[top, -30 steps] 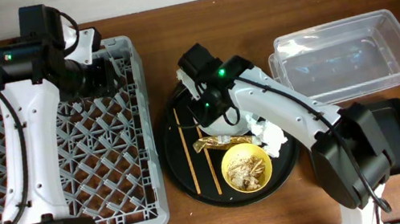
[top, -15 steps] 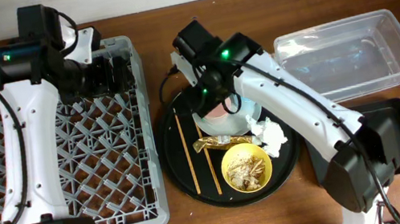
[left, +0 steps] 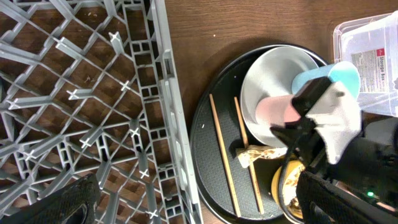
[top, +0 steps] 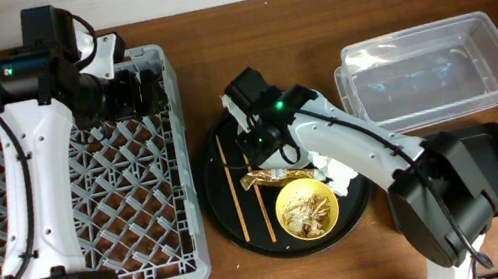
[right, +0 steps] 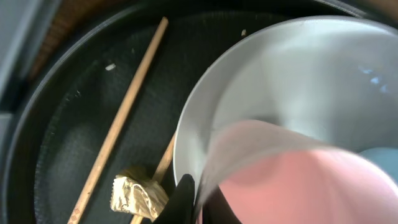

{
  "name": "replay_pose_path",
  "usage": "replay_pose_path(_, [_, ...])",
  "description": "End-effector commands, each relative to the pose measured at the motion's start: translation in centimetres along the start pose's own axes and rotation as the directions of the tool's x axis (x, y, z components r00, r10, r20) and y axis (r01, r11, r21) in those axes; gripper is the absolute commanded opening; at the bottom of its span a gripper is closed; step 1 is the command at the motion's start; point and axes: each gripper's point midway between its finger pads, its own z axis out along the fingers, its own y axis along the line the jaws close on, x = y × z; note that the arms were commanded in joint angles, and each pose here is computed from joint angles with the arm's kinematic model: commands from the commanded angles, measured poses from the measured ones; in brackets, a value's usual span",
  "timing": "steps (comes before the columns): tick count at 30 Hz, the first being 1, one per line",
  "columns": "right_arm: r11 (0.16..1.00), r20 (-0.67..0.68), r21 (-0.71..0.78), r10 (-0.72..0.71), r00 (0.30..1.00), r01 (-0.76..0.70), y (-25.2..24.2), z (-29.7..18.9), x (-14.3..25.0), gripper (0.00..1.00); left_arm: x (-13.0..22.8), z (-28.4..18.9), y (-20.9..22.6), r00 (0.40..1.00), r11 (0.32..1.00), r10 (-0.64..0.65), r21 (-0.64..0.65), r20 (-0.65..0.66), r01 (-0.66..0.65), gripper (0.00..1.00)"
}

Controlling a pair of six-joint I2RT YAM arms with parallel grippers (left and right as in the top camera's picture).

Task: Sort waste into correct bins and load items into the dishwasher rack
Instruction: 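Lift the pink cup and hand it to the left gripper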

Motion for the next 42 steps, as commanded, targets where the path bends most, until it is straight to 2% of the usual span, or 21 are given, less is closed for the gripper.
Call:
replay_pose_path(1, [1.0, 0.116, -0.004, -0.012, 0.993, 0.012, 0.9, -5.5, -3.9, 0.04, 0.0, 0.2, -0.3, 1.0, 1.0, 0.0, 0.031, -0.004, 0.0, 0.99])
replay_pose_path(3, [0.999, 0.178, -0.018, -0.041, 0.983, 0.045, 1.5, -9.3, -5.8, 0.04, -0.1, 0.1, -1.2, 1.0, 0.996, 0.002, 0.091, 0.002, -0.002, 0.99])
replay_pose_path(6, [0.997, 0.305, -0.051, -0.044, 0.951, 0.062, 2.7, -17.9, -8.4, 0.04, -0.6, -1.6, -4.5, 0.994, 0.936, 0.085, 0.336, 0.065, -0.102, 0.99])
replay_pose_path(7, [0.994, 0.336, -0.087, -0.04, 0.941, 0.073, 3.2, -20.3, -8.6, 0.04, -0.7, -2.9, -5.9, 0.987, 0.879, 0.112, 0.451, 0.112, -0.151, 0.99])
replay_pose_path(9, [0.966, 0.397, -0.217, -0.041, 0.917, 0.137, 4.7, -24.9, -8.3, 0.04, -0.9, -7.1, -8.2, 0.962, 0.683, 0.109, 0.684, 0.251, -0.256, 1.0])
replay_pose_path(11, [0.913, 0.45, -0.341, -0.051, 0.892, 0.224, 6.0, -27.6, -7.8, 0.04, -1.1, -9.3, -8.1, 0.949, 0.603, 0.06, 0.747, 0.309, -0.281, 0.99])
replay_pose_path(16, [0.706, 0.556, -0.573, -0.038, 0.83, 0.417, 8.0, -32.2, -7.3, 0.04, -0.8, -10.3, -7.6, 0.94, 0.578, 0.045, 0.759, 0.339, -0.301, 0.99])
replay_pose_path(20, [0.643, 0.575, -0.614, -0.031, 0.817, 0.456, 8.3, -32.0, -8.0, 0.04, -0.1, -11.5, -9.8, 0.91, 0.482, 0.071, 0.785, 0.407, -0.389, 0.99])
replay_pose_path(23, [0.548, 0.628, -0.629, -0.06, 0.776, 0.551, 9.4, -32.8, -7.6, 0.04, 0.0, -12.0, -11.4, 0.903, 0.424, 0.073, 0.806, 0.424, -0.413, 0.99])
replay_pose_path(28, [0.544, 0.68, -0.587, -0.072, 0.73, 0.6, 9.4, -33.3, -8.5, 0.04, 0.8, -12.0, -13.7, 0.905, 0.369, 0.104, 0.83, 0.412, -0.419, 0.99])
replay_pose_path(31, [0.492, 0.719, -0.579, -0.069, 0.692, 0.651, 9.8, -34.5, -8.5, 0.04, 1.2, -12.1, -14.8, 0.904, 0.344, 0.118, 0.837, 0.41, -0.425, 0.99])
replay_pose_path(35, [0.485, 0.721, -0.58, -0.069, 0.689, 0.655, 9.9, -34.5, -8.5, 0.04, 1.4, -12.8, -15.6, 0.901, 0.308, 0.113, 0.848, 0.418, -0.432, 0.99])
replay_pose_path(40, [0.492, 0.717, -0.581, -0.069, 0.694, 0.649, 9.8, -34.2, -8.7, 0.04, 2.1, -13.8, -16.3, 0.897, 0.294, 0.118, 0.848, 0.426, -0.441, 0.89])
replay_pose_path(41, [0.492, 0.715, -0.582, -0.068, 0.696, 0.647, 9.8, -34.2, -8.6, 0.04, 2.2, -14.2, -16.3, 0.893, 0.297, 0.117, 0.843, 0.434, -0.449, 0.83])
replay_pose_path(42, [0.492, 0.715, -0.583, -0.068, 0.696, 0.647, 9.7, -34.2, -8.6, 0.04, 2.3, -14.6, -16.2, 0.888, 0.298, 0.117, 0.837, 0.445, -0.459, 0.81])
